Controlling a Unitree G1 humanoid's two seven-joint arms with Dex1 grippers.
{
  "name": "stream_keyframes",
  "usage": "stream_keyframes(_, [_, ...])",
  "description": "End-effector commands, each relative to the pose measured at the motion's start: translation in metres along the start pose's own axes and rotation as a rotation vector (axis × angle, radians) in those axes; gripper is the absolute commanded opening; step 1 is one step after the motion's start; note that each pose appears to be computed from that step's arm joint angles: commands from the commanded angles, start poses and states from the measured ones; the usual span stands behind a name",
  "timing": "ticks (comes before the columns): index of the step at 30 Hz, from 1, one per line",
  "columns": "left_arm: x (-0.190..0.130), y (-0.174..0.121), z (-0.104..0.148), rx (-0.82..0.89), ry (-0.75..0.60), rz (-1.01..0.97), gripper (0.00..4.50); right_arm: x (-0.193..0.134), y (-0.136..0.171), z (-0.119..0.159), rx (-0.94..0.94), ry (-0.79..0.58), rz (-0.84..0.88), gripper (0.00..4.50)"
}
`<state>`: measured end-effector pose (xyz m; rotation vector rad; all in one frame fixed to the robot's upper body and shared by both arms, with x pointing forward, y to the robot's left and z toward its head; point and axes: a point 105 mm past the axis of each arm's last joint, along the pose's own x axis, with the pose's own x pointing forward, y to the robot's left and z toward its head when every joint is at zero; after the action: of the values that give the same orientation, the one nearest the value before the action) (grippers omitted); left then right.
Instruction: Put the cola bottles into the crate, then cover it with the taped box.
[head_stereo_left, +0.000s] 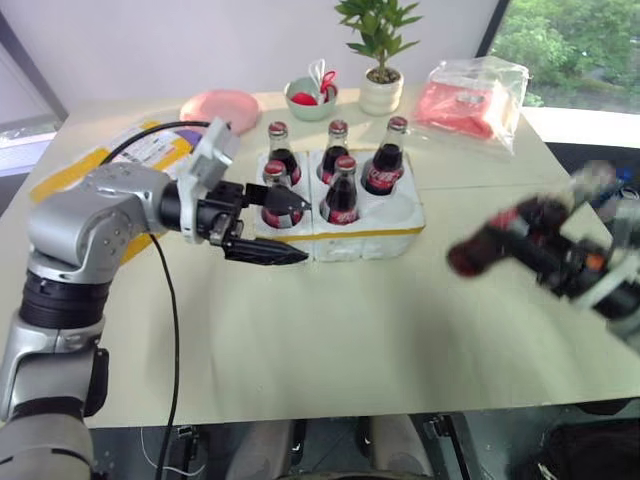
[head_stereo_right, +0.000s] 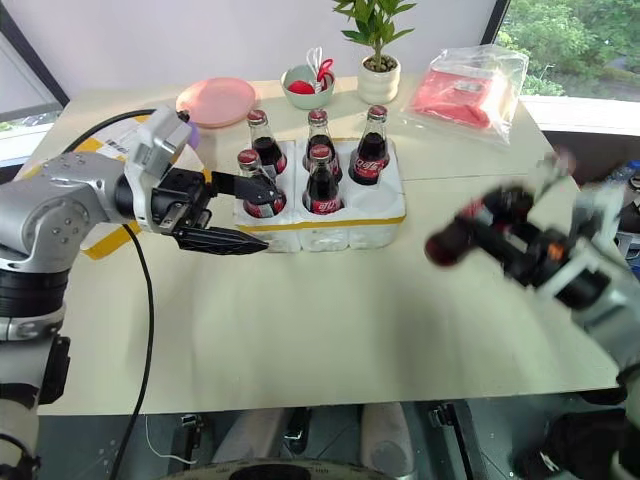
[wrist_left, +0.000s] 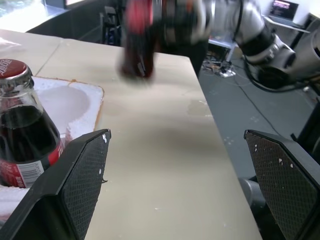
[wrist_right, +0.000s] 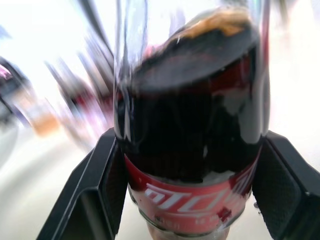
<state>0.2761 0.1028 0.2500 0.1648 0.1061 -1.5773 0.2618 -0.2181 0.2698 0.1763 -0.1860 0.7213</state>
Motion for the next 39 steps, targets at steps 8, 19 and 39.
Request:
stream_keyframes(8, [-0.018, -0.007, 0.008, 0.049, -0.019, 0.159, 4.50, 0.097, 0.000, -0.005, -0.062, 0.031, 0.150, 2.76])
stream_keyframes(19, [-0.028, -0.016, 0.009, 0.052, -0.020, 0.262, 4.50, 0.112, -0.008, -0.040, -0.189, 0.168, 0.213, 2.76])
stream_keyframes(39, [-0.028, -0.015, 0.006, 0.070, -0.018, 0.285, 4.50, 0.102, -0.016, -0.047, -0.346, 0.322, 0.250, 2.76])
